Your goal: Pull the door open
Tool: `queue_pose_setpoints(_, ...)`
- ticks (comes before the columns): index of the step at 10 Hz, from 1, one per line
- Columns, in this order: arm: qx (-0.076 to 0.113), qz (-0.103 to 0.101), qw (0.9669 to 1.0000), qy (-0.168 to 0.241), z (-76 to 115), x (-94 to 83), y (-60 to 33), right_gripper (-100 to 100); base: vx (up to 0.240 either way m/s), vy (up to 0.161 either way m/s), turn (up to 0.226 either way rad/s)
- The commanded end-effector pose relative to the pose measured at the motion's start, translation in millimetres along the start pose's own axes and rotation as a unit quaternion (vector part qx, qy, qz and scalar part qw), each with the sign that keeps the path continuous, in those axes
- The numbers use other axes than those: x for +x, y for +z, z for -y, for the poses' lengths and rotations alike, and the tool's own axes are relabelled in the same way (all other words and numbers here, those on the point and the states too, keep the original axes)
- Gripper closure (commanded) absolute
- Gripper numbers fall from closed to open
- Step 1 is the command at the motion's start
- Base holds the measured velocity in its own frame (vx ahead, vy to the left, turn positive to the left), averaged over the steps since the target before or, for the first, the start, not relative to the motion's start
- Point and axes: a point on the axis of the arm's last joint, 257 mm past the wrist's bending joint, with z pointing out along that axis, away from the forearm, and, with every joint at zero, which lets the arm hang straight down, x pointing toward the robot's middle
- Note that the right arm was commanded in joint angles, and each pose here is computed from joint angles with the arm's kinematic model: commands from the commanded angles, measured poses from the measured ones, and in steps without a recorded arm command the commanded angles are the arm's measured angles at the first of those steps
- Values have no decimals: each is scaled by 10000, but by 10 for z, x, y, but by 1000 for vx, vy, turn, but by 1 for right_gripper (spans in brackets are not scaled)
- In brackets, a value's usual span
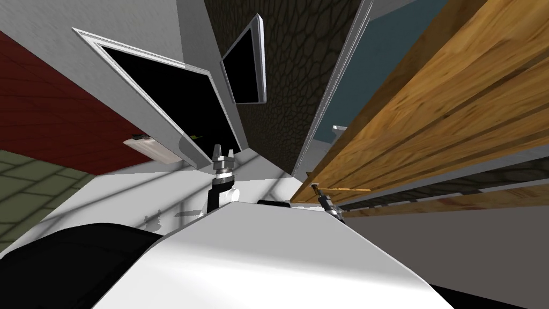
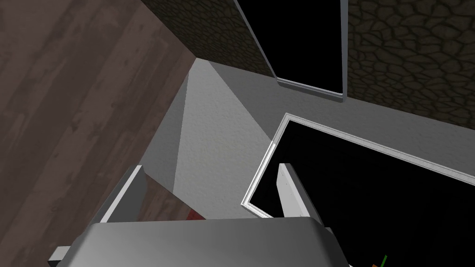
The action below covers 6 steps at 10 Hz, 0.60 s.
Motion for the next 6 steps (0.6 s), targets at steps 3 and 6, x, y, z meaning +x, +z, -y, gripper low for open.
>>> queue_pose_setpoints(3,5,-7,10000,11,29,73,137,100,-157,-48,65)
queue_pose_setpoints(6,-4,17,10000,4,33,164,414,100,-177,-66,139)
